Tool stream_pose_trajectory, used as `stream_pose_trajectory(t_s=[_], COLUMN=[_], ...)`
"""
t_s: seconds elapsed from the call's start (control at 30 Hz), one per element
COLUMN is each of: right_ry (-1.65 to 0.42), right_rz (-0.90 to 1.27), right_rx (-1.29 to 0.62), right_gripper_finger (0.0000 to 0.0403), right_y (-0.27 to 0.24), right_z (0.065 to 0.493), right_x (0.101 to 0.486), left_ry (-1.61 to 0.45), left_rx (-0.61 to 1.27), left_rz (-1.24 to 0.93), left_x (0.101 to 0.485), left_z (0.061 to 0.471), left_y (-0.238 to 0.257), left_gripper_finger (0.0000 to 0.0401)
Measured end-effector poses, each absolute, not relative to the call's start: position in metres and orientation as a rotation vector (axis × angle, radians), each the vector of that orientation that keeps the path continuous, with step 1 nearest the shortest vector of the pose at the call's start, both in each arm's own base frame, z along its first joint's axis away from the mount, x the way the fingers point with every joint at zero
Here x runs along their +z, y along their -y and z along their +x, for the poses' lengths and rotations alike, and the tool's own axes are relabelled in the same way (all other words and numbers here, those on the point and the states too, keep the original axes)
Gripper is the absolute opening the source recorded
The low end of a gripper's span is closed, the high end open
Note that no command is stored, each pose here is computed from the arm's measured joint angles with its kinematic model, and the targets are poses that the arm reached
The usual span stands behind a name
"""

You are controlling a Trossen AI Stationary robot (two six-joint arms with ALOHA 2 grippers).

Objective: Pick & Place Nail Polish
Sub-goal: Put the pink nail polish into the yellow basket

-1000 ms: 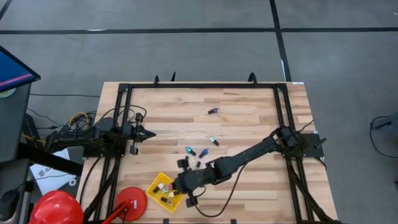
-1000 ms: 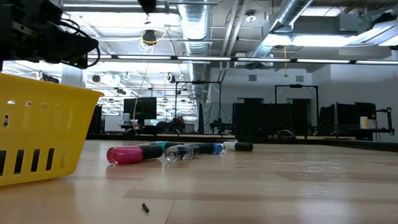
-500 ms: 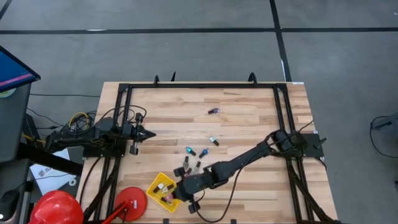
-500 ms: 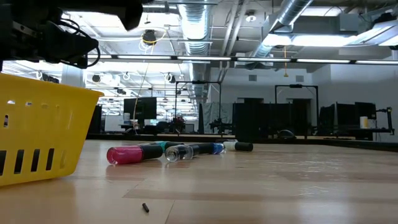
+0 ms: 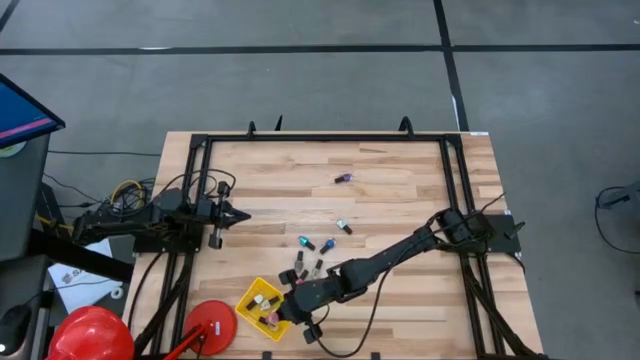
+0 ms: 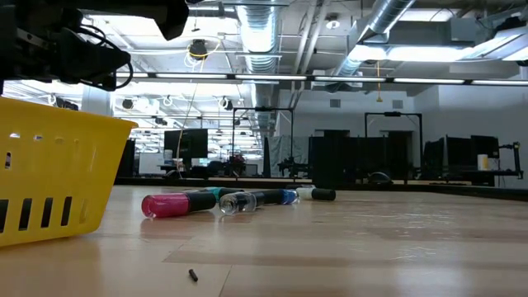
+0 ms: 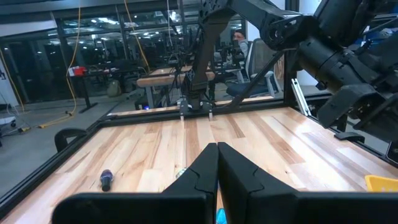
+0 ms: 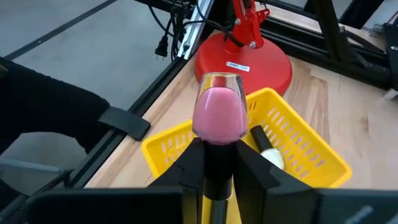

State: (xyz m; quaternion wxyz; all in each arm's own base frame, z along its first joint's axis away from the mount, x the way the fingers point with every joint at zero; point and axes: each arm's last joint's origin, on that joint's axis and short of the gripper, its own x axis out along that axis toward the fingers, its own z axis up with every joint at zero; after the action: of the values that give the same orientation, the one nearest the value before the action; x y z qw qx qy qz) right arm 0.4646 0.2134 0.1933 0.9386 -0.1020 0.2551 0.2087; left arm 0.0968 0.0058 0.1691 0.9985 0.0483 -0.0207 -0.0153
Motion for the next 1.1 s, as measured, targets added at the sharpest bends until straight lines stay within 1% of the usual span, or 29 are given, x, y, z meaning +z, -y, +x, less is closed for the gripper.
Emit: stream_pose_trajectory(t_s=[0.1,0.33,1.1], right_ry=[-0.521,-0.554,-0.665], right_rz=[-0.209,-0.214,-0.234], right_rx=[0.426,0.444,0.424], right_gripper_finger=[0.0046,0.0046,0.0052], right_y=[-0.213,-0.216,-0.198], right_z=[0.465,0.472,0.474], right_x=[0.193,0.158,0.148], left_ry=[0.041,0.043,0.045], left_rx=[-0.031,-0.031,-0.031], left_rz=[0.097,0.097,0.097], left_x=[0.169,0.169,0.169], left_z=[0.097,0.097,0.097], left_y=[-0.006,-0.006,-0.006], left_gripper_finger=[0.0001,0.0001,0.0001])
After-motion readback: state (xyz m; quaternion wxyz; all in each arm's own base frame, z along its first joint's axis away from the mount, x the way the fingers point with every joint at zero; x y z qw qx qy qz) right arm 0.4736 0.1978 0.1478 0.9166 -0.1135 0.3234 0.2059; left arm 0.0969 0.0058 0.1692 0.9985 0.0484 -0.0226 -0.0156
